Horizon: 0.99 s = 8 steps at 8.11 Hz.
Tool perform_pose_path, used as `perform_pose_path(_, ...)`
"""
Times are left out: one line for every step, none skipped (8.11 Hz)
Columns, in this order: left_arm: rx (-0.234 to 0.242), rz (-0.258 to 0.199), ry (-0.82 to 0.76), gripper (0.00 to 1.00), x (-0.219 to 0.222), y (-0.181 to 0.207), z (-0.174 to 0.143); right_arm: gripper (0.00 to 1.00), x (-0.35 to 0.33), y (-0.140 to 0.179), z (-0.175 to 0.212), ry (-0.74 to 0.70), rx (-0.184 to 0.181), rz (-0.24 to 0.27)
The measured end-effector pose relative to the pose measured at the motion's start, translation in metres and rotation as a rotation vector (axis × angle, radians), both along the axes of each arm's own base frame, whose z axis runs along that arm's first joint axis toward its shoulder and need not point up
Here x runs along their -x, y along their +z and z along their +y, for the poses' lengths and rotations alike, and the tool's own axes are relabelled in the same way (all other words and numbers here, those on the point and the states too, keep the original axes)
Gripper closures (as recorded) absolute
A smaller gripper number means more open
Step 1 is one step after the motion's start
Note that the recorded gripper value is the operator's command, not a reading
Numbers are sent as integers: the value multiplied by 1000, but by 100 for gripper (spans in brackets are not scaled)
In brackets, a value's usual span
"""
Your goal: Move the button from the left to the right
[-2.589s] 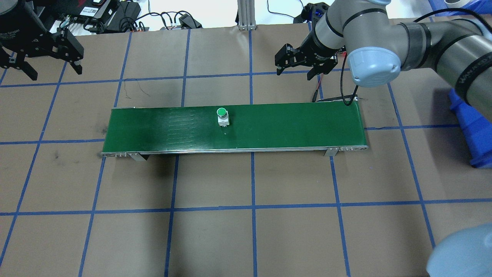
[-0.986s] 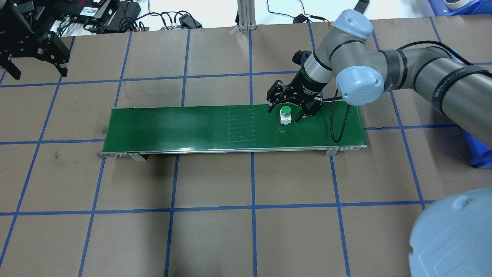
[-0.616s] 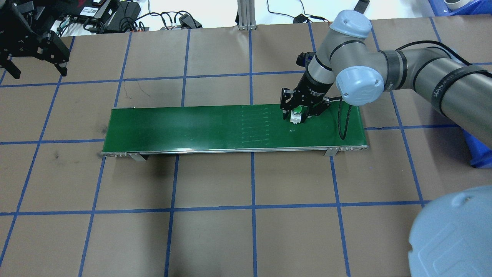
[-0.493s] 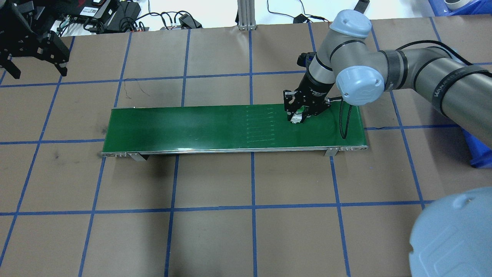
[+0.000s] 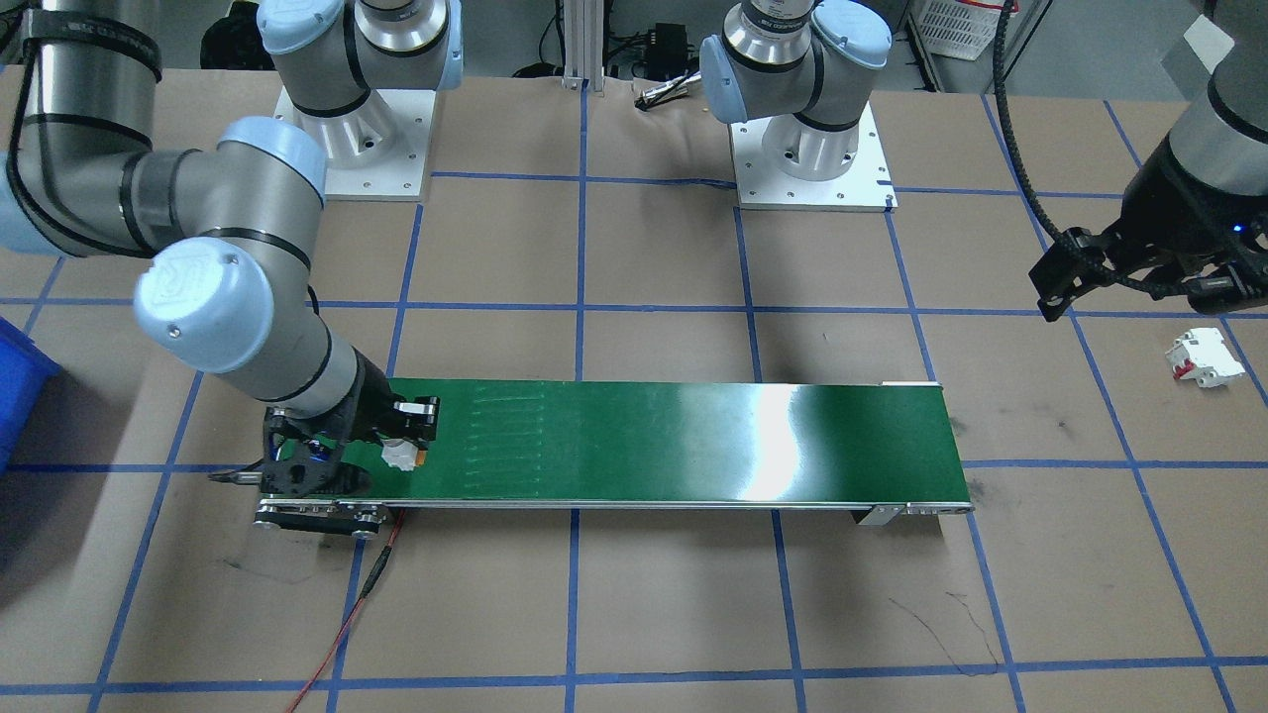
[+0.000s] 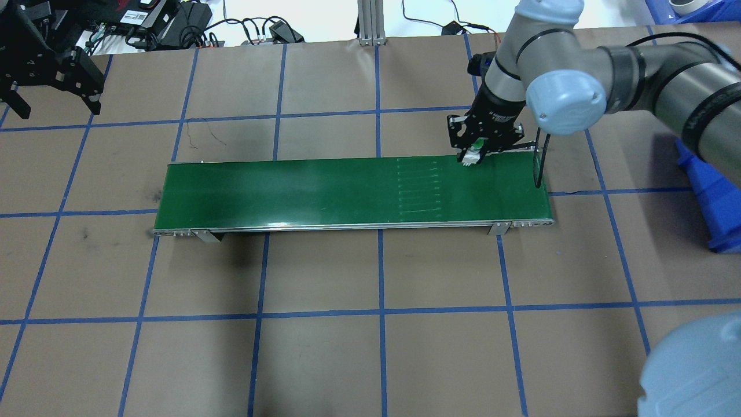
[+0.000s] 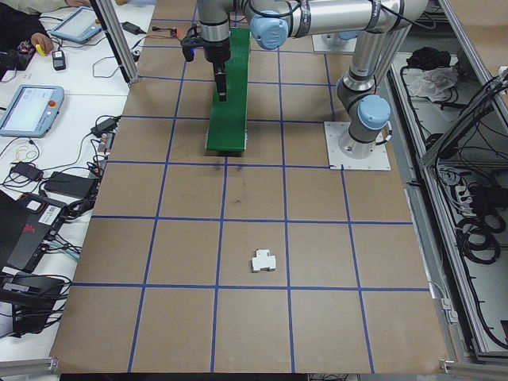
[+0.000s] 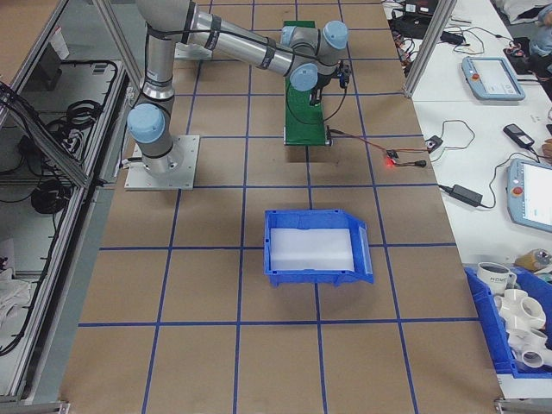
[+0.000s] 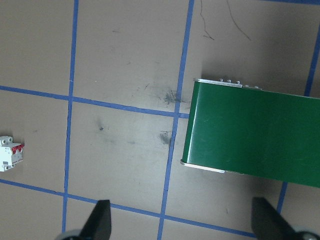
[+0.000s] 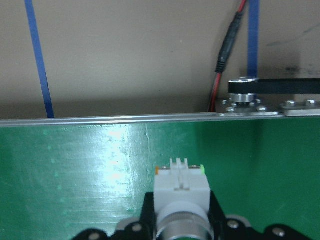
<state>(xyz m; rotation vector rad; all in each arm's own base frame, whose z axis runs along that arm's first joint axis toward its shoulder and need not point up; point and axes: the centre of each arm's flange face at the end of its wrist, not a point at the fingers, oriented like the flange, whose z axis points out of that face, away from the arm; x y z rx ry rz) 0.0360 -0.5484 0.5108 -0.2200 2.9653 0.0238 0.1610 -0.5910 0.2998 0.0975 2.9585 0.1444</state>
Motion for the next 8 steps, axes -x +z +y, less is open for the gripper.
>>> perform_pose_path(1, 0, 0, 0, 0, 1, 1, 100, 29, 25, -11, -46, 10, 4)
perform_pose_path(5, -2, 0, 0, 1, 3, 2, 100, 71, 48, -23, -105, 22, 4)
perform_pose_path(7, -3, -1, 0, 1, 4, 3, 100, 115, 67, -30, -123, 48, 17)
perform_pose_path(9, -4, -1, 0, 1, 6, 4, 100, 163, 85, -31, -124, 78, 51)
perform_pose_path(9, -4, 0, 0, 1, 6, 4, 100, 213, 100, -23, -138, 82, 73)
perform_pose_path(10, -4, 0, 0, 1, 6, 4, 100, 265, 116, -7, -145, 80, 86)
perform_pose_path(12, -5, 1, 0, 1, 6, 4, 100, 318, 123, 12, -145, 65, 111)
perform_pose_path(12, -5, 1, 0, 1, 6, 4, 100, 362, 124, 27, -123, 50, 143)
